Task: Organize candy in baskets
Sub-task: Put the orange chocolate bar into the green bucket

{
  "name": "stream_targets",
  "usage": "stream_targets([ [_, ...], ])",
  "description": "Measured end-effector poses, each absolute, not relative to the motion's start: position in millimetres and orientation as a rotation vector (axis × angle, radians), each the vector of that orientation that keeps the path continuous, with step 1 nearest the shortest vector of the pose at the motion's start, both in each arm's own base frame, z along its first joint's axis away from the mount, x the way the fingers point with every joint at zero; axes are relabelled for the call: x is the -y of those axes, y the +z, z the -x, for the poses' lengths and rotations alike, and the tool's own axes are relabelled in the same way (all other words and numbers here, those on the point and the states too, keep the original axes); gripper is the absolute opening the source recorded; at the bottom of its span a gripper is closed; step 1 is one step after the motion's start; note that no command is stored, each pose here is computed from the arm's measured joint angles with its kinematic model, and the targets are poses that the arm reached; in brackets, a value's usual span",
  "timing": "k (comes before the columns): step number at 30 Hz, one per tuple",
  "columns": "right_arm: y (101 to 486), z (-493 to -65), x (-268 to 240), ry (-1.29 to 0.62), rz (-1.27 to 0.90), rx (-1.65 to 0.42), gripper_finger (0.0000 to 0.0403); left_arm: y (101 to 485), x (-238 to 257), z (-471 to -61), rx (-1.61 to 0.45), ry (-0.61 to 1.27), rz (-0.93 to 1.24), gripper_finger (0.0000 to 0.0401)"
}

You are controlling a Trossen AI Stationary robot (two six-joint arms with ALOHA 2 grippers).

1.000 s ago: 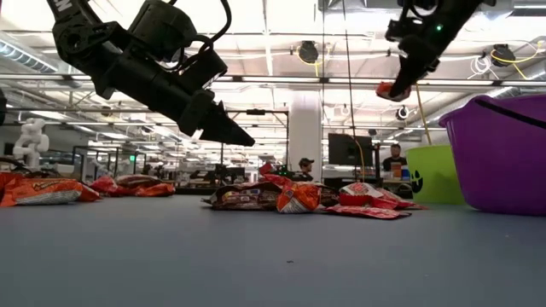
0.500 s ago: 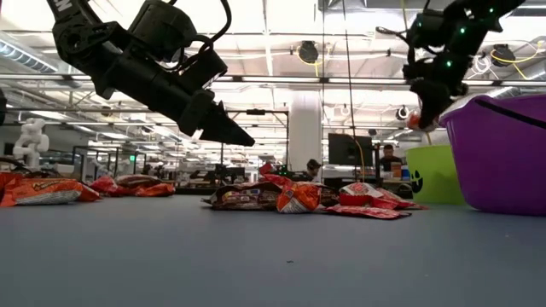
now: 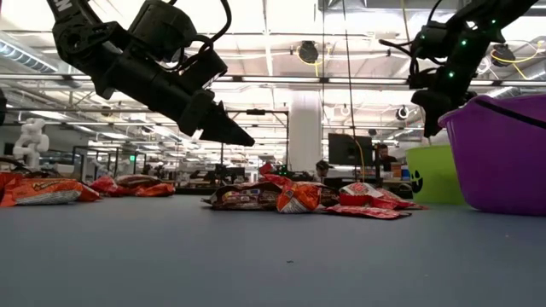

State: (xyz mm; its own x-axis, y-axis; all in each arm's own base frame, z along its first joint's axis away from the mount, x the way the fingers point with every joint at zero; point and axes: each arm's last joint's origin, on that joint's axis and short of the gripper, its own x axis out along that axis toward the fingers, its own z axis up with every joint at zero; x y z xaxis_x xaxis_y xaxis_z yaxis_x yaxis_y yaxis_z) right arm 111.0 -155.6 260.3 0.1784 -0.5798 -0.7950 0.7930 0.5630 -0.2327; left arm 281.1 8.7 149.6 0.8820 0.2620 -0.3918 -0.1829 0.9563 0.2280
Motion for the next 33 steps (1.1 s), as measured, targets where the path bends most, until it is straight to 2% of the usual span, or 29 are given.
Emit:
stream_targets([
  [5,264.2,-111.6,156.3,-0.984,-0.248,-0.978,0.0195,149.6,-8.7,-281.1,-0.433,0.233,-0.187,0.0162],
  [10,275.1,-120.2,153.0,-0.886,-0.237,-0.874,0.0218,149.5,-8.7,-281.0,-0.433,0.233,-0.187,0.0162],
  [16,292.5,-149.0,139.8,-0.544,-0.210,-0.601,0.0216,147.8,-8.7,-280.2,-0.453,0.231,-0.190,0.0162],
  [22,301.7,-179.9,117.6,-0.369,-0.143,-0.478,0.0215,148.5,-7.9,-280.8,-0.440,0.214,-0.159,0.0162],
  [28,289.2,-206.8,89.7,-0.213,-0.079,-0.361,0.0215,144.0,1.7,-281.8,-0.444,-0.101,-0.064,0.0162],
  [33,265.4,-219.4,69.2,-0.119,-0.069,-0.267,0.0215,131.7,2.7,-282.6,-0.500,-0.155,-0.022,0.0162],
])
